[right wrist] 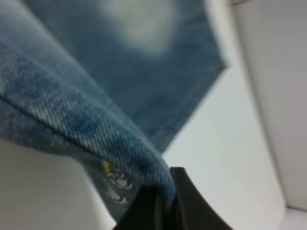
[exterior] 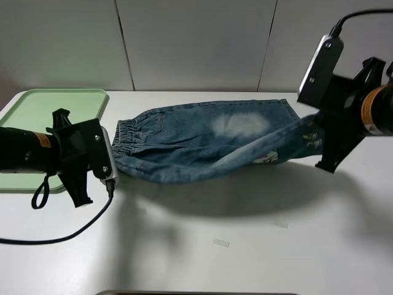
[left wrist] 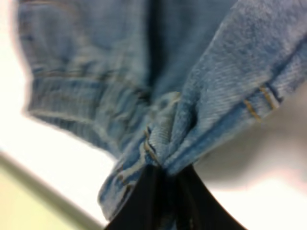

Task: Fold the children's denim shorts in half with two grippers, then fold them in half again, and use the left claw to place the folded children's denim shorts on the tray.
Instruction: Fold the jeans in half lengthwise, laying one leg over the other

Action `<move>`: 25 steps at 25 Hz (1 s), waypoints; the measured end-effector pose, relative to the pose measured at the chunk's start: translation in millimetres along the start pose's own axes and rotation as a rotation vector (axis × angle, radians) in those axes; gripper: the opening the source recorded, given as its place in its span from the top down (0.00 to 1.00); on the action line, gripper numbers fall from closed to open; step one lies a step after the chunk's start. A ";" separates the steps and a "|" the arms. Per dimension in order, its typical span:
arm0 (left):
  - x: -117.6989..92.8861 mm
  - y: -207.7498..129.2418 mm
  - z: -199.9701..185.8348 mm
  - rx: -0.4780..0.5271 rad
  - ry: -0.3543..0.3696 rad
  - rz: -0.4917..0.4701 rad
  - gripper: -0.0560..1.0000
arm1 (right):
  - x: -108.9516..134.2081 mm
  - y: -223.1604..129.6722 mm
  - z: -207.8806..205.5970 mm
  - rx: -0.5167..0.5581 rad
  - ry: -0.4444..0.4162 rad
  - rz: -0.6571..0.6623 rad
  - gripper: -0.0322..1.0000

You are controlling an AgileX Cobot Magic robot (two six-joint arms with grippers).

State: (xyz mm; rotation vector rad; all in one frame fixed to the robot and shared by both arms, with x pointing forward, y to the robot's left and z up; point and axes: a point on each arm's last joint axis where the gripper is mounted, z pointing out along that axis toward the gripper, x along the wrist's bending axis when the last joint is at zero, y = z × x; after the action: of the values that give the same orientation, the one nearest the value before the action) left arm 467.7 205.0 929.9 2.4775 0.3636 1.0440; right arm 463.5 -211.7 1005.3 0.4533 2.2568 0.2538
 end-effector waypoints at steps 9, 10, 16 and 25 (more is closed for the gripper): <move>23.5 -5.9 3.3 -0.031 0.177 -0.066 0.89 | -15.5 7.6 55.0 0.102 0.043 0.028 0.99; 23.5 -6.1 6.5 -0.028 0.178 -0.056 0.89 | -14.2 8.5 61.8 0.112 0.055 0.024 0.99; 18.5 -12.5 26.1 -0.015 0.202 0.003 0.89 | -3.5 14.0 98.9 0.157 0.117 -0.005 0.99; 27.6 -17.2 47.5 0.011 0.318 -0.076 0.89 | -26.7 22.0 112.1 0.098 0.060 -0.003 0.99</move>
State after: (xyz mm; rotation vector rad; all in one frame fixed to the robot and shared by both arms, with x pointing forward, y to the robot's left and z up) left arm 519.7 217.5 909.0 2.2861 0.5553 1.4088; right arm 569.5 -198.3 956.7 0.5002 2.3353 0.1576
